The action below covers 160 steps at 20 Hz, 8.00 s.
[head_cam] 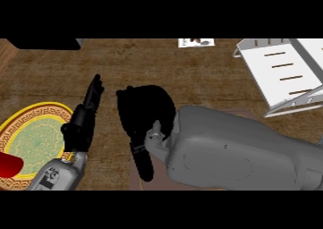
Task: Pick the sweet potato from the tray and place it in the tiered basket
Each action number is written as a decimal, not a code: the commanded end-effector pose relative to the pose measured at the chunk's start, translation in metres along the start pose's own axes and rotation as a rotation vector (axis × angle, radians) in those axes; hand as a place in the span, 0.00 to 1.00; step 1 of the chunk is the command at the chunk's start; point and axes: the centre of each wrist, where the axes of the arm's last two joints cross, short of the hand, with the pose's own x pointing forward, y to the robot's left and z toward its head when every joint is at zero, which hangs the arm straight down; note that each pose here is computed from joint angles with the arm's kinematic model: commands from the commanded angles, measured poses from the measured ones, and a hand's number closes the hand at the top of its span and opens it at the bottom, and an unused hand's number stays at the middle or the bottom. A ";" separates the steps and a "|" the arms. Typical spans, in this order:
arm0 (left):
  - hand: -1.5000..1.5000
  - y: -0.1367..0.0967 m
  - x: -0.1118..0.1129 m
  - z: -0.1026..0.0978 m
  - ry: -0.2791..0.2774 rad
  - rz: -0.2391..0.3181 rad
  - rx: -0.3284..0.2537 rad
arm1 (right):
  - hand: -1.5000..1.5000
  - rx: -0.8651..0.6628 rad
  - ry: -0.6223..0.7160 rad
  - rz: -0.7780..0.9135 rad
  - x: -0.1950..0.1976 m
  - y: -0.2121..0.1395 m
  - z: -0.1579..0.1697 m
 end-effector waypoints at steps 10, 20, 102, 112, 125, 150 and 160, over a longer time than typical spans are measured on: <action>0.50 0.001 -0.008 0.002 0.007 -0.019 0.026 | 0.00 0.098 0.317 0.179 0.037 0.002 -0.020; 0.50 0.017 0.002 0.010 -0.001 0.005 0.021 | 0.00 0.110 0.324 0.267 0.018 0.020 -0.031; 0.50 0.007 0.008 0.000 -0.015 -0.003 0.016 | 1.00 -0.017 0.292 0.380 -0.088 0.157 -0.102; 0.50 0.014 -0.002 0.006 -0.012 -0.007 0.057 | 1.00 -0.115 1.113 -0.212 -0.239 0.055 -0.123; 0.50 -0.010 0.006 0.001 -0.038 0.005 -0.058 | 1.00 -0.424 1.712 -0.463 -0.321 -0.074 -0.080; 0.50 -0.014 0.012 -0.008 -0.043 -0.001 -0.059 | 1.00 -0.970 1.824 -0.526 -0.307 -0.209 0.016; 0.50 -0.006 0.007 -0.003 -0.046 -0.009 -0.042 | 1.00 -0.887 1.950 -0.450 -0.343 -0.197 0.029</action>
